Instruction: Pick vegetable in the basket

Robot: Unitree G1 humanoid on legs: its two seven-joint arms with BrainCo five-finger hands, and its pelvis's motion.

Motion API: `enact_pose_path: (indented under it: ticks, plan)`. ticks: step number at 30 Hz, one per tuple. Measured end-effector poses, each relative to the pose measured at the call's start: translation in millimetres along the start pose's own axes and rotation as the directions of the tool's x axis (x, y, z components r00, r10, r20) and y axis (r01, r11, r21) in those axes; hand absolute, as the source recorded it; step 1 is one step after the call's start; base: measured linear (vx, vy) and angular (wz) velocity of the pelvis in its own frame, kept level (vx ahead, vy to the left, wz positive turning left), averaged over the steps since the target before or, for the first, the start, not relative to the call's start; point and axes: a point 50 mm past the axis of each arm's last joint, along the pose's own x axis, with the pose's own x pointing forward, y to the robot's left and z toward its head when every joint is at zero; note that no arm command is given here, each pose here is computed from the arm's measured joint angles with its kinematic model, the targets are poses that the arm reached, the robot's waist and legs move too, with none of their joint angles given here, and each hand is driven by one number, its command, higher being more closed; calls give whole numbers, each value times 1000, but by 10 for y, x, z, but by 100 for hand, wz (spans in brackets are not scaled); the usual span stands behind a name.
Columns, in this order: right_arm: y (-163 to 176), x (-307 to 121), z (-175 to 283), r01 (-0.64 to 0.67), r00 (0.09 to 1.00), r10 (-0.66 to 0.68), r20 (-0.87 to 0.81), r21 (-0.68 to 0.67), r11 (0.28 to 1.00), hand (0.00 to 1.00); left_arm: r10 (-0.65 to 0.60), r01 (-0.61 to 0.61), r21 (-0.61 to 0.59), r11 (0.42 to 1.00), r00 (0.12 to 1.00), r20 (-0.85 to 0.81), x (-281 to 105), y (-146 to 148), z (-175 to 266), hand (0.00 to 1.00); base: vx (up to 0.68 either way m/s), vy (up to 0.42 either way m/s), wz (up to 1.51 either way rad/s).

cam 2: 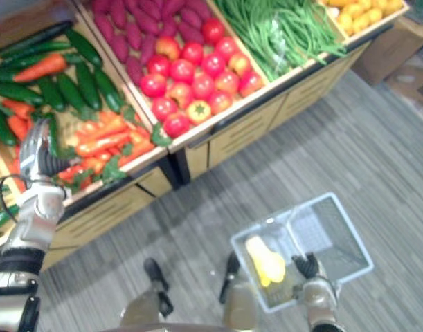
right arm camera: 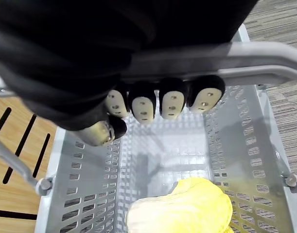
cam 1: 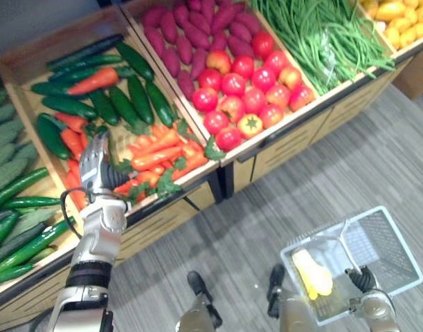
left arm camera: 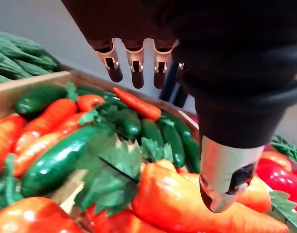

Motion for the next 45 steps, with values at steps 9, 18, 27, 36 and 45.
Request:
enact_pose_path:
  ticks: [9, 18, 27, 36, 45]
  plan:
    - [-18, 50, 145, 7, 999, -6, 48, -4, 1000, 100, -8, 7, 13, 1000, 996, 90, 265, 78, 323, 0, 52, 2, -8]
    - [-58, 92, 297, 25, 995, -26, 97, 7, 1000, 100, -78, 73, 40, 997, 987, 137, 342, 53, 481, 0, 25, 2, -3]
    - [-61, 96, 304, 27, 995, -28, 97, 12, 1000, 100, -110, 103, 52, 993, 985, 136, 324, 31, 468, 100, 28, -2, -5]
    - [-69, 101, 299, 32, 996, -34, 86, 20, 999, 100, -122, 111, 94, 989, 985, 121, 297, 48, 440, 100, 21, -2, -6]
    - [-35, 91, 285, 28, 997, -30, 73, 34, 999, 100, -74, 70, 74, 995, 995, 66, 334, 143, 367, 100, 14, -2, 0]
